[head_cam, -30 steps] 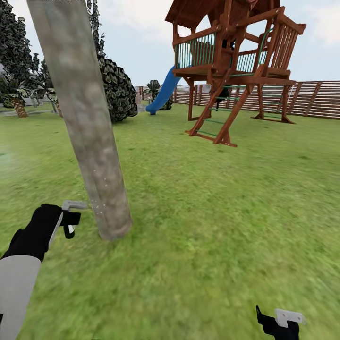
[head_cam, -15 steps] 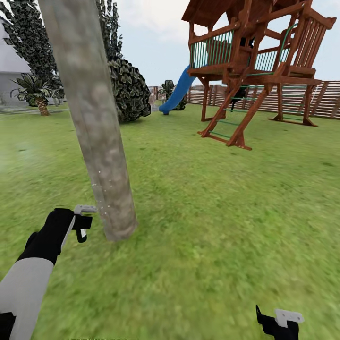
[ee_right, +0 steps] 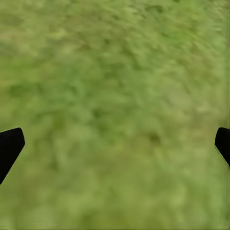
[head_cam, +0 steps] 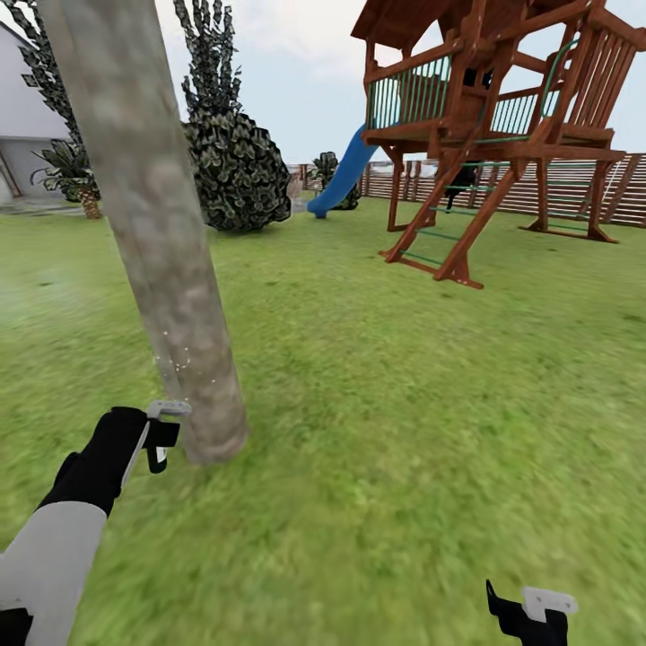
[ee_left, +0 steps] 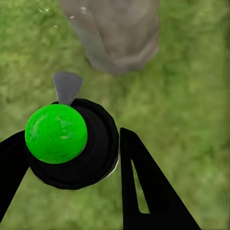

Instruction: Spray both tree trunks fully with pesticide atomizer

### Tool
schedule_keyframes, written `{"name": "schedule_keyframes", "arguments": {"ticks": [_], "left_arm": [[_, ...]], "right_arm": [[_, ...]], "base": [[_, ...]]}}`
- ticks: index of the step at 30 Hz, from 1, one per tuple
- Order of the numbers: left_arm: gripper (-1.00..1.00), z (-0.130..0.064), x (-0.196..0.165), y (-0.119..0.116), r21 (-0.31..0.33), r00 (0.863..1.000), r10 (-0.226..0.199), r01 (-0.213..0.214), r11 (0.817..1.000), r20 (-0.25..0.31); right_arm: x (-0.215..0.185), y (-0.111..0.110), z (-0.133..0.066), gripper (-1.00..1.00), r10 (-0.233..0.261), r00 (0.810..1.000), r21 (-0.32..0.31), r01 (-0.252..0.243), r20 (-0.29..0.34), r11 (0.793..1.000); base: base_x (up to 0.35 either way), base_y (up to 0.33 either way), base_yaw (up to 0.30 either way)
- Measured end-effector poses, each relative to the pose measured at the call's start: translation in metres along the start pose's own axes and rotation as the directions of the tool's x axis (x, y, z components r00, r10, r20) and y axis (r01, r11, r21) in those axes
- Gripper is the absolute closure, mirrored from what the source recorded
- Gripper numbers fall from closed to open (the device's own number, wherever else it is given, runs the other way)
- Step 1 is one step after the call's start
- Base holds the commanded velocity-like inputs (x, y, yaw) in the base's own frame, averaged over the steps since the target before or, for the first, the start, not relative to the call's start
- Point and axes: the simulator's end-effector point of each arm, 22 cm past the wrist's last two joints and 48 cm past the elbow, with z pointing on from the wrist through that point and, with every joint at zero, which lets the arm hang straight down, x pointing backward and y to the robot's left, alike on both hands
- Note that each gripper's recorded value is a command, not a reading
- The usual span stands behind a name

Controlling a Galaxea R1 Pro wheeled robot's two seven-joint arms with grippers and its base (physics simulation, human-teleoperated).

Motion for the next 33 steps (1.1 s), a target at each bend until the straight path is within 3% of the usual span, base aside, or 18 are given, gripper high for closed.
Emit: {"name": "schedule_keyframes", "arguments": {"ticks": [5,13,17,24,29,33], "left_arm": [[1.0,0.008,0.028,0.001,0.0,0.999,0.0,0.0,1.0,-0.039],[1.0,0.008,0.031,0.001,-0.001,0.999,0.0,0.0,1.0,-0.045],[1.0,0.017,0.051,-0.003,0.009,0.996,-0.005,0.006,1.0,-0.092],[1.0,0.038,0.075,0.019,0.012,0.991,-0.117,0.118,0.993,-0.072],[1.0,0.041,0.089,0.022,-0.016,0.99,-0.115,0.114,0.993,-0.085],[1.0,0.046,0.099,0.022,-0.022,0.995,-0.093,0.092,0.995,-0.04]], "right_arm": [[0.0,0.0,0.0,-1.0,0.0,1.0,0.001,0.0,-0.001,1.0],[0.0,0.0,0.0,-1.0,0.0,1.0,0.0,0.0,0.0,1.0],[0.0,0.0,0.0,-1.0,-0.001,1.0,-0.001,0.001,0.0,1.0],[0.0,0.0,0.0,-1.0,-0.001,1.0,-0.001,0.001,0.0,1.0],[0.0,0.001,0.0,-1.0,-0.001,1.0,-0.001,0.001,0.0,1.0],[0.0,-0.001,0.0,-1.0,0.0,1.0,0.002,0.0,0.0,1.0]], "base": [[-0.019,-0.216,0.0],[-0.012,-0.262,0.029],[0.143,-0.268,0.252],[0.162,-0.257,0.277],[0.18,-0.241,0.229],[0.183,-0.239,0.027]]}}
